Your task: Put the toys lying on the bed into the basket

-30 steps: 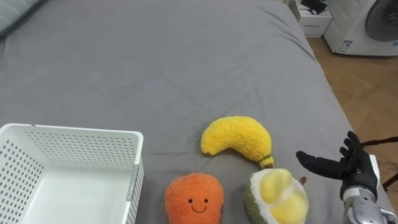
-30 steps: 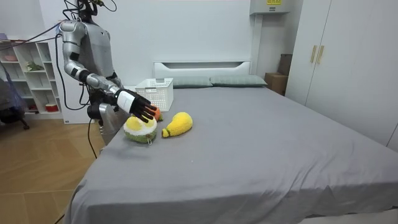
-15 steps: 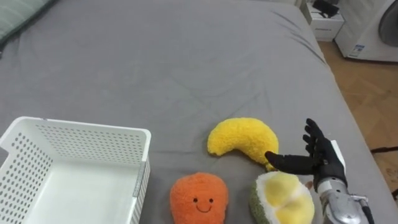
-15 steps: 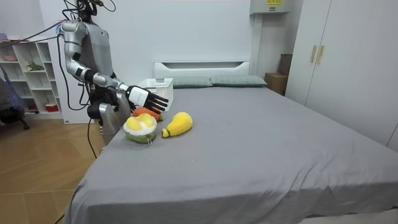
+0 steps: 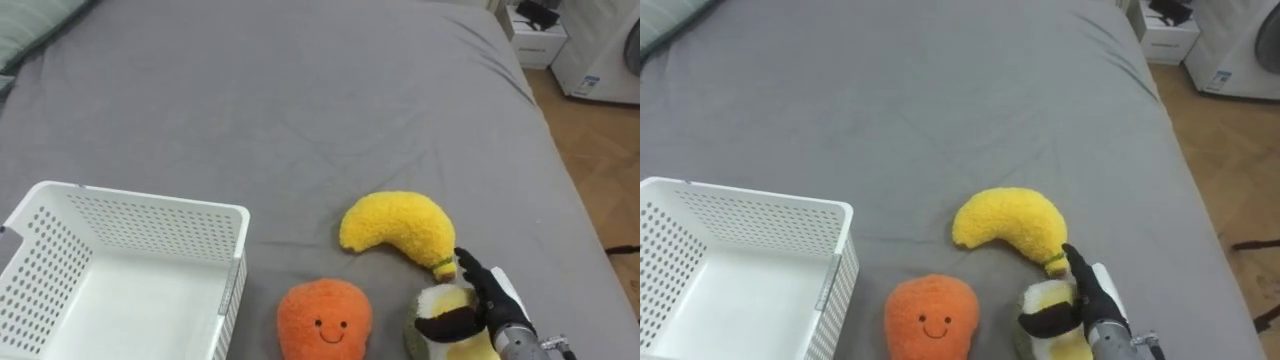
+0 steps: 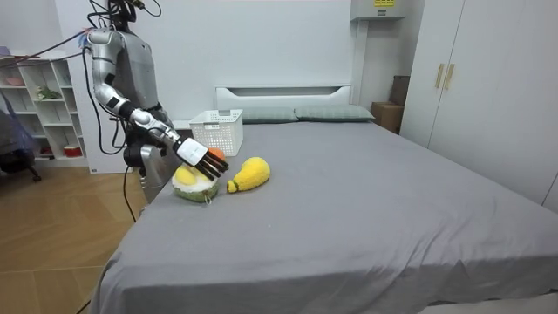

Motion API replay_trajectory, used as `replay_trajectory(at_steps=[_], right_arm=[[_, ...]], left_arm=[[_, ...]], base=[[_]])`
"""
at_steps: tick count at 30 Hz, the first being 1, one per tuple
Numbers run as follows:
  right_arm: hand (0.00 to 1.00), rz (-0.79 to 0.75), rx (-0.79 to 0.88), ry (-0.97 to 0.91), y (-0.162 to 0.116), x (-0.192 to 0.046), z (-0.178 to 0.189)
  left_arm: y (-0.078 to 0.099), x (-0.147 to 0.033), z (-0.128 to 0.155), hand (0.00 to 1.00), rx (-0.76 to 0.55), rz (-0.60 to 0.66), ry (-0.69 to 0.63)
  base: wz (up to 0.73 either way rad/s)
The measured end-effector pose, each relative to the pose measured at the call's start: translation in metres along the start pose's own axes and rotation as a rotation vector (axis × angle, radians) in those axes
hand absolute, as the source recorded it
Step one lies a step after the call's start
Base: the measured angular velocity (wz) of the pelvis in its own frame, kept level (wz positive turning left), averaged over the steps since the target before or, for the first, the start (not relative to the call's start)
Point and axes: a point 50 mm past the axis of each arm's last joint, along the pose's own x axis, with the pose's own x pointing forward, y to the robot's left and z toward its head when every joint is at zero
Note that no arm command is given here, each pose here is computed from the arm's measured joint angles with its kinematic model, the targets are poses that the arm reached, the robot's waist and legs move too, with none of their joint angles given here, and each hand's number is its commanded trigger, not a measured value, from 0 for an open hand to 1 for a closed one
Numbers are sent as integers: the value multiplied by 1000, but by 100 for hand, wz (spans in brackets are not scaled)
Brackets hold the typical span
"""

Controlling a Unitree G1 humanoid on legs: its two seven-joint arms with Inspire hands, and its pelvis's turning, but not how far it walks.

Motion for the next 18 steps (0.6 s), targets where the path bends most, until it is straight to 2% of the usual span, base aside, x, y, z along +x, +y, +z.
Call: replay_trajectory(at_steps=[9, 10, 11, 12, 13, 16, 18], right_arm=[[0, 33, -21, 55, 1, 1, -8], [22, 45, -30, 57, 1, 2, -7], [54, 51, -31, 57, 2, 2, -7], [62, 59, -33, 61, 2, 2, -8], [81, 73, -40, 80, 4, 2, -13], [100, 93, -41, 127, 7, 5, -21], [100, 90, -43, 136, 5, 6, -22]], left_arm=[[1, -1, 4, 0, 25, -9, -9], [2, -1, 3, 0, 23, -8, -13], [2, -1, 3, 0, 22, -8, -15], [3, -2, 4, 0, 22, -7, -17], [3, -2, 4, 0, 22, -6, -17], [3, -1, 4, 0, 21, -6, -17], [3, -1, 4, 0, 21, -5, -17]], base=[[8], [0], [0], [0], [0], [0], [2]])
